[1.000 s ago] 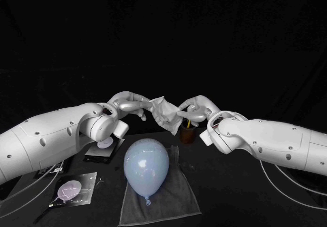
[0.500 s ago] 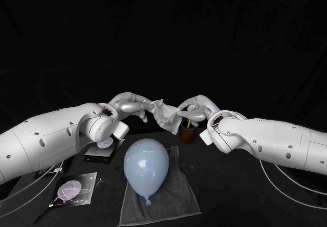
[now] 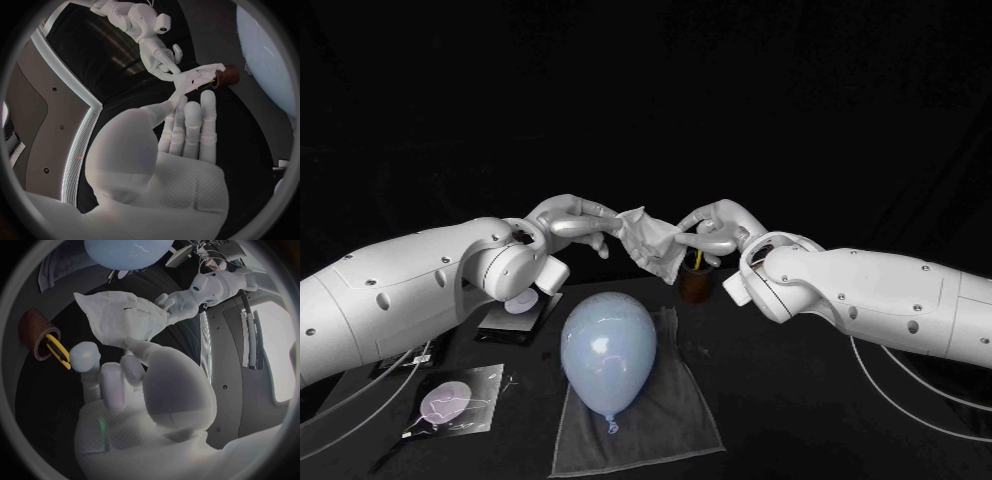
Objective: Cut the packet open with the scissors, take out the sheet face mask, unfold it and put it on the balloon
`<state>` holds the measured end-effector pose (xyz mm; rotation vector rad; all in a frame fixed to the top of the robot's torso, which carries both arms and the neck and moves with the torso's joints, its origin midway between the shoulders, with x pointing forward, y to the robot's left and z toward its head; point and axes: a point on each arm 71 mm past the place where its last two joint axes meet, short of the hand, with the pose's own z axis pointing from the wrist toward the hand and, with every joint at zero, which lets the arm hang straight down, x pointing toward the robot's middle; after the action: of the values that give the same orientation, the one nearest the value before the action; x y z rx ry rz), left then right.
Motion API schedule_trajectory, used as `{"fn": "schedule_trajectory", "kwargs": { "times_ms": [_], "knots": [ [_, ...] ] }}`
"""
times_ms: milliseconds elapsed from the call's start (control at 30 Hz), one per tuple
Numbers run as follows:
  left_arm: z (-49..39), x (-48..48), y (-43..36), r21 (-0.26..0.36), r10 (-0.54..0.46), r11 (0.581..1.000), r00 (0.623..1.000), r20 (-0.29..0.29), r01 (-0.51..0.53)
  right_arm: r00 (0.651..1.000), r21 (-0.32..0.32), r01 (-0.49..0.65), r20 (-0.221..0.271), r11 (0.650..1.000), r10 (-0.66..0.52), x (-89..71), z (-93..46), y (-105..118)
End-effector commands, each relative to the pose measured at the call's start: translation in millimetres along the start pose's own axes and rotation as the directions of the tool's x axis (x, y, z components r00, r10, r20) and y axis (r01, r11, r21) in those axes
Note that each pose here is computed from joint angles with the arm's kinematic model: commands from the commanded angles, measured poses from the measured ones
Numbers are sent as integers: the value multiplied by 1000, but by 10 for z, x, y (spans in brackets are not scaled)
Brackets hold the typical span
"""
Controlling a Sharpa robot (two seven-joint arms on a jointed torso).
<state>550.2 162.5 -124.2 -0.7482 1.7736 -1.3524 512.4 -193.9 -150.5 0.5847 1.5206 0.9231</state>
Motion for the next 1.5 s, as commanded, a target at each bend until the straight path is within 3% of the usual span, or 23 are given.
{"fn": "schedule_trajectory", "kwargs": {
  "times_ms": [33, 333, 667, 933, 1500],
  "knots": [
    [-5, -13, -22, 23, -30, 999, 999, 17, 30, 1000, -4, -7, -7, 1000, 7, -4, -7, 13],
    [-29, -17, -35, 51, -92, 994, 996, 9, 92, 1000, 0, -15, -23, 1000, 15, 9, -25, 18],
    [-46, 8, -41, 57, -107, 993, 994, -25, 108, 999, -20, -38, 36, 999, 39, -41, -25, 33],
    [-59, 1, -40, 57, -108, 992, 994, -27, 110, 998, -25, -40, 54, 999, 42, -90, -8, 43],
    [-83, -18, -32, 55, -118, 991, 993, -29, 120, 999, -20, -43, 10, 999, 43, -101, -5, 73]
  ]
}}
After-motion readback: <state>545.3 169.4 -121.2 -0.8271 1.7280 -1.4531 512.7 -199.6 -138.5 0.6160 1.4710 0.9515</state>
